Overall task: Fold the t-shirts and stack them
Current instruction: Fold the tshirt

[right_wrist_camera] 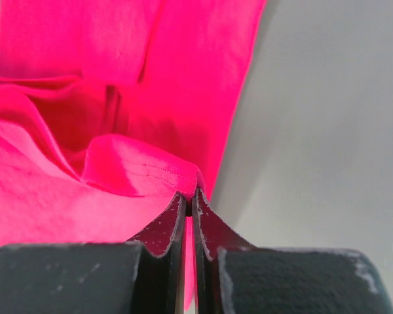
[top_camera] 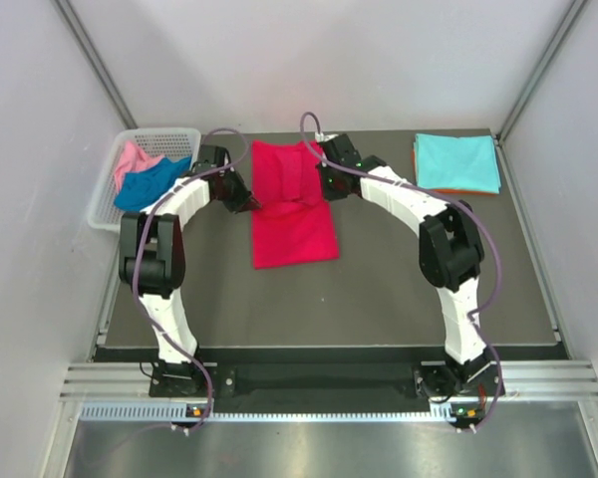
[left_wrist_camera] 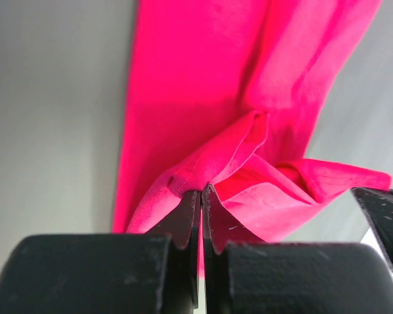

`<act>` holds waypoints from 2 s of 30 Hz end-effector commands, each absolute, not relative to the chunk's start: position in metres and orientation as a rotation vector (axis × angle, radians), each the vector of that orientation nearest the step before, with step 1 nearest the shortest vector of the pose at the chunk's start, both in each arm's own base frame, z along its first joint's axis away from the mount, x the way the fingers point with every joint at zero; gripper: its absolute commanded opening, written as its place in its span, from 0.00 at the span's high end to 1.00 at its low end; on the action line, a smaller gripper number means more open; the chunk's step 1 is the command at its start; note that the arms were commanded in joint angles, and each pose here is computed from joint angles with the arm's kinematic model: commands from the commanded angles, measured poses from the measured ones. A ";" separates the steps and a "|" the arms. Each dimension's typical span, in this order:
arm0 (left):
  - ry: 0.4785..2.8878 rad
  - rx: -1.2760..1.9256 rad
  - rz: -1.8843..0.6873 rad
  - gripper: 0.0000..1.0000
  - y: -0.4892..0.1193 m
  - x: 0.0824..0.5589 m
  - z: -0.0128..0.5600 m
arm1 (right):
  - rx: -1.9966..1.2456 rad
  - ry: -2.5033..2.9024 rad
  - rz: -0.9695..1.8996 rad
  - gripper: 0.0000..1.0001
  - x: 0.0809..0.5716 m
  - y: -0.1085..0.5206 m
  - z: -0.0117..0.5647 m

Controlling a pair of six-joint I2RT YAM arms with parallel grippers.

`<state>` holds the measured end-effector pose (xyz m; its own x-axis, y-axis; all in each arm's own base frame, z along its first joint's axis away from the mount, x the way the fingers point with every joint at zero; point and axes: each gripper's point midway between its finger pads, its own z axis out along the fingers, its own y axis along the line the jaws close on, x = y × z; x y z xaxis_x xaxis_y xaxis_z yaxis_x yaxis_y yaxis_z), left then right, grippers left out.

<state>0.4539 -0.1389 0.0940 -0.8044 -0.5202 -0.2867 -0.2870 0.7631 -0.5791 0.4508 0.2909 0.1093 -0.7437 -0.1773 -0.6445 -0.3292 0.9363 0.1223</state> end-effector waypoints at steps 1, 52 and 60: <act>2.445 -0.565 -0.849 1.00 -0.143 0.480 0.103 | -0.397 2.382 0.342 1.00 0.474 0.296 0.121; 2.554 -0.484 -0.718 0.56 -0.125 0.394 0.086 | -0.325 2.531 0.632 0.53 0.420 0.266 0.083; 2.635 -0.465 -0.740 0.56 -0.135 0.356 0.057 | -0.328 2.537 0.764 0.60 0.386 0.272 0.060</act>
